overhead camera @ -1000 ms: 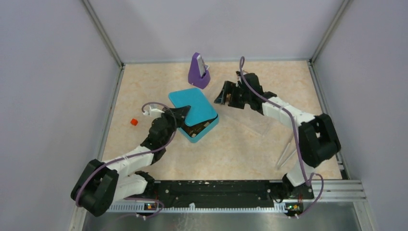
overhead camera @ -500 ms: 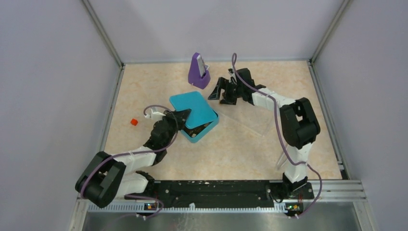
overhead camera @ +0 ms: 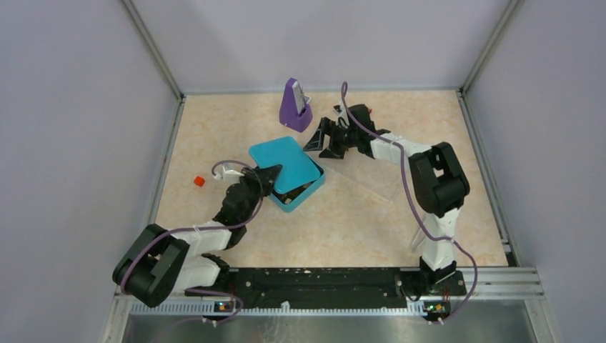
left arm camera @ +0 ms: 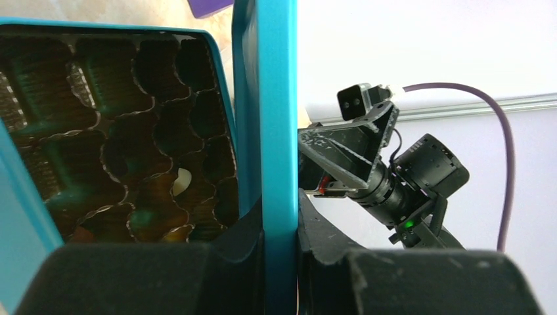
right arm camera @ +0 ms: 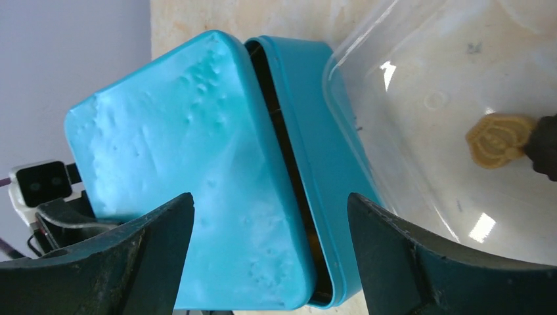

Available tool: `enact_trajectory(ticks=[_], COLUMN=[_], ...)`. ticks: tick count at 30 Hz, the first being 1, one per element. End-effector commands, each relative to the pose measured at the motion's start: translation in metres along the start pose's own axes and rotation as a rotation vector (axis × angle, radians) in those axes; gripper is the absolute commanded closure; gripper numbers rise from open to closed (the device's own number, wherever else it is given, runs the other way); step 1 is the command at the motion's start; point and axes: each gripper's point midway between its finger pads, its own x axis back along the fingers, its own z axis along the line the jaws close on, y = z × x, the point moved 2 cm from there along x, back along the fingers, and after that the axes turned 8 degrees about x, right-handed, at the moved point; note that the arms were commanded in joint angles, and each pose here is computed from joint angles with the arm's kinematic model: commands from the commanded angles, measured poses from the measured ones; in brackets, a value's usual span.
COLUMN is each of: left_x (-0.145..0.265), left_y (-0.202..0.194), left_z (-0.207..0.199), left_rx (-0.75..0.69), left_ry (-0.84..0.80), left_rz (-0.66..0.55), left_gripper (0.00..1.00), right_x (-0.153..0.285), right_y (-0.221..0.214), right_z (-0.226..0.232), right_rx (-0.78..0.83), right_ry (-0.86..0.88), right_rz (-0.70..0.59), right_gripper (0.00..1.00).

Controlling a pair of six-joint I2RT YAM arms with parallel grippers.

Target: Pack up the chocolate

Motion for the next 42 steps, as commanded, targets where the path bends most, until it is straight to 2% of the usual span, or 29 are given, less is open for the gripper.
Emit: enact_trajectory(ticks=[1, 8, 18, 32, 39, 42], left_x=[0.008, 0.017, 0.025, 0.030, 0.040, 0.047], left_y=[0.002, 0.004, 0.007, 0.010, 0.009, 0.009], left_z=[-0.007, -0.006, -0.038, -0.029, -0.018, -0.013], left_rx=[0.011, -0.017, -0.017, 0.019, 0.013, 0.021], left_ry=[-0.051, -0.061, -0.167, -0.145, -0.114, -0.110], left_rz=[0.001, 0.004, 0.006, 0.016, 0.031, 0.038], left_gripper=[0.82, 0.83, 0.83, 0.83, 0.83, 0.83], right_x=[-0.009, -0.012, -0.006, 0.014, 0.027, 0.028], right_y=[-0.007, -0.028, -0.026, -0.062, -0.063, -0.060], right_z=[0.018, 0.013, 0.015, 0.042, 0.068, 0.069], right_rx=[0.023, 0.011, 0.033, -0.077, -0.087, -0.080], right_ry=[0.087, 0.059, 0.040, 0.208, 0.299, 0.283], right_rz=[0.010, 0.029, 0.014, 0.019, 0.012, -0.003], right_gripper=[0.16, 0.16, 0.16, 0.16, 0.16, 0.16])
